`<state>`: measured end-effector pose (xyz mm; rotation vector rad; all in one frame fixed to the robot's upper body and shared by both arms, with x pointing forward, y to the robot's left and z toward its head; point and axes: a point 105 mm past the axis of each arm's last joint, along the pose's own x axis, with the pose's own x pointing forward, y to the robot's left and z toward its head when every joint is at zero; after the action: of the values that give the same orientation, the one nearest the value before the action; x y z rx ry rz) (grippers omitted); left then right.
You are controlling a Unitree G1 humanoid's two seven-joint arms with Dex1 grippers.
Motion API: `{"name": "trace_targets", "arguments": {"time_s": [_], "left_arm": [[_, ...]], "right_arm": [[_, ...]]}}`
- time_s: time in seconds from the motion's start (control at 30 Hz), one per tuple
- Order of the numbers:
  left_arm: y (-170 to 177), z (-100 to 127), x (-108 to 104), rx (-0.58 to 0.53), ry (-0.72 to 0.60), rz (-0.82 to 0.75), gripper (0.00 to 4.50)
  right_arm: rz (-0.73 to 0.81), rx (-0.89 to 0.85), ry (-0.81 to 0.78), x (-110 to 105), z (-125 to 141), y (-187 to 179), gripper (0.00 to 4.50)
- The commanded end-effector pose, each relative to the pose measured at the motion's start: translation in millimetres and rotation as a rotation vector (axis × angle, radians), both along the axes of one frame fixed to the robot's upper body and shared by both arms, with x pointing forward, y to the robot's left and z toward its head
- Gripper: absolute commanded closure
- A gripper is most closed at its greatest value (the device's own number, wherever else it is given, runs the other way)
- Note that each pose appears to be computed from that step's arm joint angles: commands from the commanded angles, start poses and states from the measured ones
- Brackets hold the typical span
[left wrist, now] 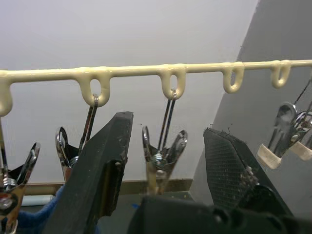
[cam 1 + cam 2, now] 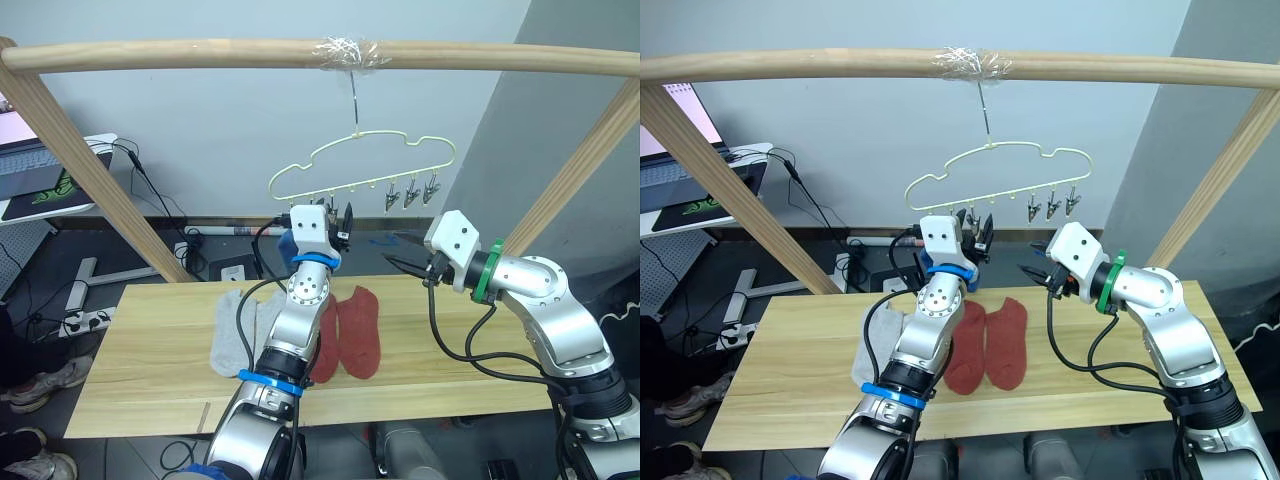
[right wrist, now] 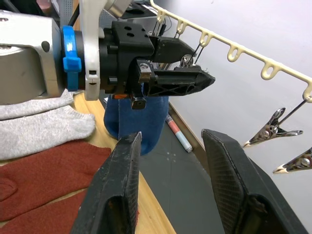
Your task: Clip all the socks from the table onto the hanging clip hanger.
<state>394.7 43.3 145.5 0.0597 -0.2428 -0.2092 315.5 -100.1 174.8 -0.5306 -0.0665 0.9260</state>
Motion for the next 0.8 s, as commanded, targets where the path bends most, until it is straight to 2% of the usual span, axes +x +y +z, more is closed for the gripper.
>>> {"name": "trace_targets", "arguments": {"time_s": [0.03, 0.23, 0.37, 0.4, 0.5, 0.67, 0.8], "left_arm": [[-6, 17, -2, -0.014, -0.065, -0.012, 2.25], [-5, 17, -1, -0.012, -0.069, -0.011, 3.92], [-1, 17, -1, -0.011, -0.070, -0.006, 4.49], [0, 17, -1, -0.012, -0.072, -0.009, 4.49], [0, 20, -3, -0.022, -0.078, -0.045, 4.50], [5, 24, -8, -0.046, -0.068, -0.142, 4.50], [16, 25, -8, -0.063, -0.031, -0.208, 4.50]], "right_arm": [[-0.003, 0.020, -0.044, -1, 14, -4, 2.45], [0.004, 0.026, -0.034, -2, 13, -3, 2.45], [0.019, 0.032, -0.007, -5, 7, 1, 2.45], [0.015, 0.038, 0.006, -5, 4, 2, 2.45], [-0.013, 0.049, 0.061, -6, -15, 8, 1.90], [-0.142, 0.000, 0.107, 7, -70, 21, 0.10], [-0.229, -0.029, 0.149, 22, -110, 32, 0.02]]}}
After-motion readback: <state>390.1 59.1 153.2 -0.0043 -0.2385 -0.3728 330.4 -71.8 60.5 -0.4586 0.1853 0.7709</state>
